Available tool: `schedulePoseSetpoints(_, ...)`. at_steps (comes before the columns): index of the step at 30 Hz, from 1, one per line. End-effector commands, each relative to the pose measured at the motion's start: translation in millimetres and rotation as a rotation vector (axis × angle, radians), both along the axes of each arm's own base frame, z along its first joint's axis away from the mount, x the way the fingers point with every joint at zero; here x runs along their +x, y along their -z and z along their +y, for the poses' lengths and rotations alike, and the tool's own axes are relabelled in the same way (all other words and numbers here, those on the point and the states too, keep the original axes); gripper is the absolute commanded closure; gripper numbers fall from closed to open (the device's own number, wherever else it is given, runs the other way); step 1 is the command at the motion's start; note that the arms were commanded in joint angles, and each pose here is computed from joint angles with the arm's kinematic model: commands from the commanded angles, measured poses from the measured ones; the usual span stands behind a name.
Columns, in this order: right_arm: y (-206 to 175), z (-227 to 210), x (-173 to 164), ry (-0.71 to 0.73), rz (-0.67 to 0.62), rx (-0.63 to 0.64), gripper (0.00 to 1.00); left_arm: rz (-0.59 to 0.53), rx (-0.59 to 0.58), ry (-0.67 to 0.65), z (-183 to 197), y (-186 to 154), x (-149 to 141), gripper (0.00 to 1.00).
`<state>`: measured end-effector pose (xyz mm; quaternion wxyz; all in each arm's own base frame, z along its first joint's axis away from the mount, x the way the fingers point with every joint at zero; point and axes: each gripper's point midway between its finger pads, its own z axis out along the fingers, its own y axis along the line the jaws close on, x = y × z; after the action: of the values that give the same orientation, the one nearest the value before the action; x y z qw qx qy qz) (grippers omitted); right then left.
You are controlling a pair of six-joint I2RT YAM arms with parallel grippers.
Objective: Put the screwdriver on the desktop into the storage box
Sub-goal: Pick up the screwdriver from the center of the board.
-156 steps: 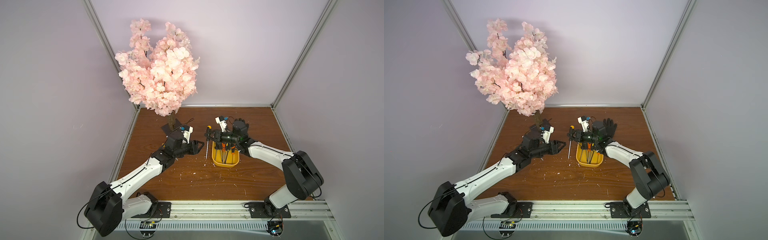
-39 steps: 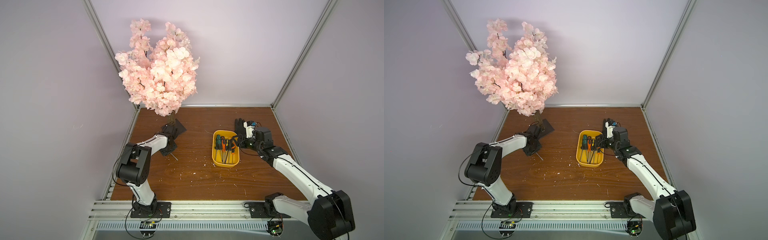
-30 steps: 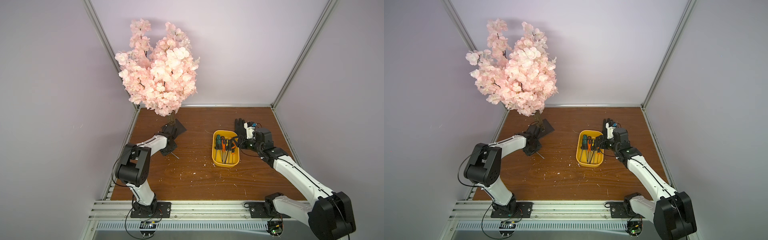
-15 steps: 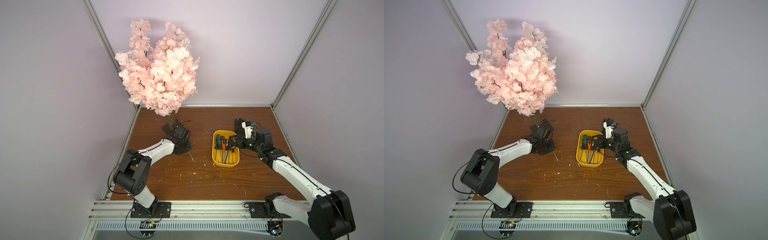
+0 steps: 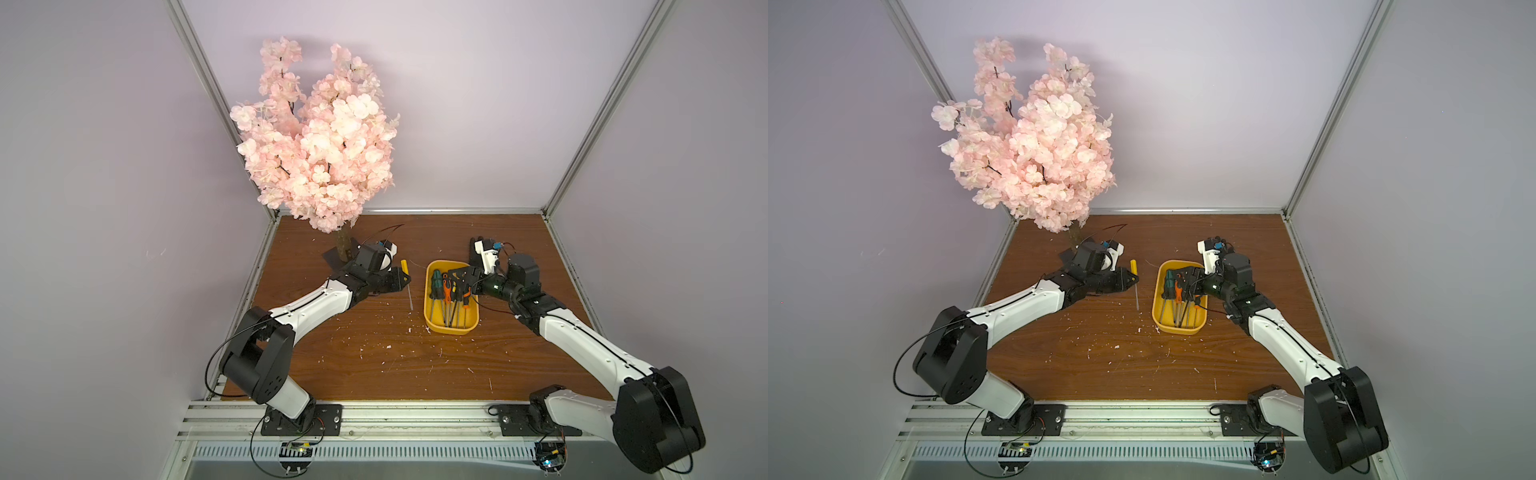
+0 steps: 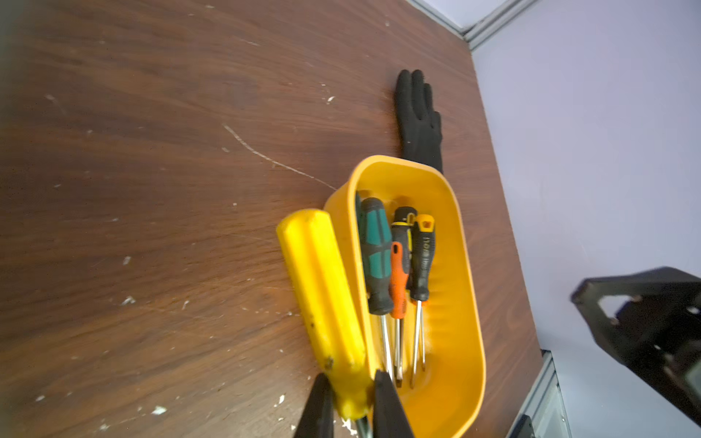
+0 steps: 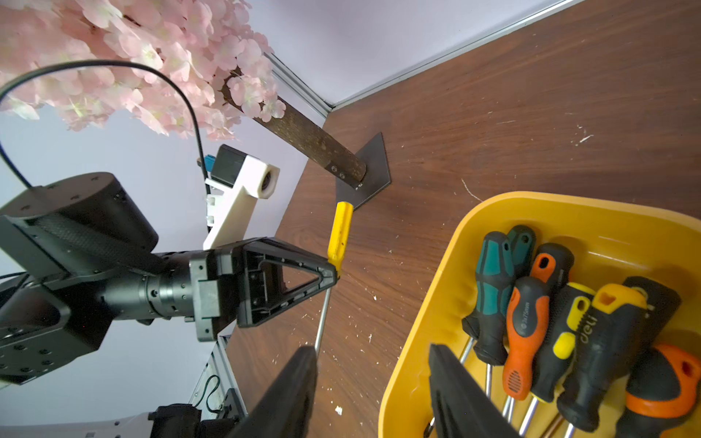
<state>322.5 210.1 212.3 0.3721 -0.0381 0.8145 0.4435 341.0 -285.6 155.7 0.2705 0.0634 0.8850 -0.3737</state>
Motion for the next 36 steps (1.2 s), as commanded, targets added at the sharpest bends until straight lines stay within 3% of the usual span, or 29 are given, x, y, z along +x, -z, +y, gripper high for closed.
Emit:
schedulePoseSetpoints(1,-20.4,11.1,1.5,-0.043,-0.048,0.059,0.46,-0.125,-0.053,0.130,-27.7,-35.8,-8.9,1.00)
schedulePoseSetpoints(11,-29.9,24.8,3.4,-0.100,-0.048,0.125,0.44,-0.225,-0.116,0.267,-52.3,-65.2,-26.8,1.00)
schedulePoseSetpoints(25,-49.2,44.4,-0.8,-0.189,-0.064,0.246,0.44,-0.283,-0.160,0.405,-80.0,-84.1,-56.1,1.00)
schedulePoseSetpoints(28,-53.5,46.5,-2.7,-0.201,-0.074,0.259,0.50,-0.285,-0.161,0.413,-82.3,-84.6,-59.0,1.00)
schedulePoseSetpoints(34,-54.2,46.4,-4.5,-0.204,-0.081,0.262,0.80,-0.274,-0.137,0.402,-80.0,-78.7,-60.2,1.00)
schedulePoseSetpoints(36,-51.3,44.3,-2.5,-0.187,-0.077,0.251,0.86,-0.268,-0.122,0.386,-77.1,-75.2,-59.0,0.92)
